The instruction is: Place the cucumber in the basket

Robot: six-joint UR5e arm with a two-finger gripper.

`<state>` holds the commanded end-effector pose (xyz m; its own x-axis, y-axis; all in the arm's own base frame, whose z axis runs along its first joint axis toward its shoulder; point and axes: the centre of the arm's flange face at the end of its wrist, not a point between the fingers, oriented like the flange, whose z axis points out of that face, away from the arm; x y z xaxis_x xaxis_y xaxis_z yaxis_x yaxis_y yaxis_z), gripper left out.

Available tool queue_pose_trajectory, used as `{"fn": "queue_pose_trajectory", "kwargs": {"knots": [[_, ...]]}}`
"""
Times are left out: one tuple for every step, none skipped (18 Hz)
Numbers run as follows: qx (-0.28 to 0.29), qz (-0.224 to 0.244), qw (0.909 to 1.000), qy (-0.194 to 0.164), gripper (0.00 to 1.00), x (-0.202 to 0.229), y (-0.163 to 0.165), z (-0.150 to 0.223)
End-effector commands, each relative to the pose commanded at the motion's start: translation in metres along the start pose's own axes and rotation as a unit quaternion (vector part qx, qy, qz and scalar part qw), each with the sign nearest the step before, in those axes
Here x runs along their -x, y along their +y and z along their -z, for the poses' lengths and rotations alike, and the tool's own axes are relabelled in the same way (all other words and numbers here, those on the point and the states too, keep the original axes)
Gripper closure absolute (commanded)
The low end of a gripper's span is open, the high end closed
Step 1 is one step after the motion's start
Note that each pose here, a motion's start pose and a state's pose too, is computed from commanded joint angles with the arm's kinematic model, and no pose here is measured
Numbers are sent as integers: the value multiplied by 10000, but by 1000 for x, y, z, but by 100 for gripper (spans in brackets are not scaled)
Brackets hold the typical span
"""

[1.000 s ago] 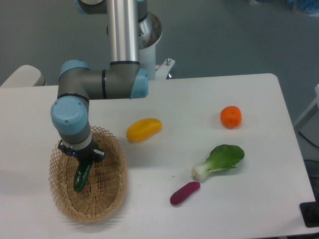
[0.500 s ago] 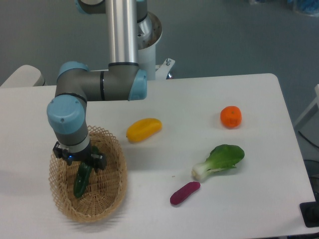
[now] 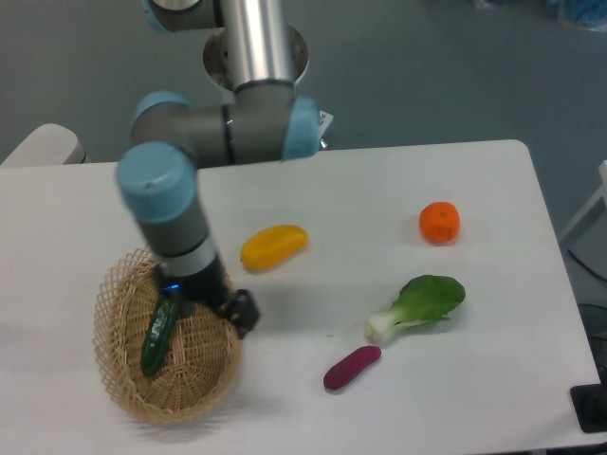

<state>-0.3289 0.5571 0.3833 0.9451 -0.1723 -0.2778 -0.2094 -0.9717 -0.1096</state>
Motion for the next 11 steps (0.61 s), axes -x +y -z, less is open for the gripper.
{"fn": "queue_pose_trajectory", "kwargs": {"knots": [[49, -208, 9998, 8, 0, 13, 14, -3], [102, -438, 9990, 16, 0, 25, 28, -7], [128, -694, 9975, -10, 0, 36, 41, -5], [137, -919, 9957, -52, 0, 44, 55, 2], [162, -1104, 9938, 8, 0, 50, 69, 1], [148, -1263, 9919, 57, 0, 57, 83, 0], [106, -1389, 9902, 79, 0, 63, 94, 4], [111, -1494, 9886, 162, 0, 66, 109, 0], [102, -1590, 9870, 200, 0, 68, 122, 0], [78, -1689, 9853, 239, 0, 68, 129, -3], [40, -1720, 9848, 256, 0, 68, 131, -3]]}}
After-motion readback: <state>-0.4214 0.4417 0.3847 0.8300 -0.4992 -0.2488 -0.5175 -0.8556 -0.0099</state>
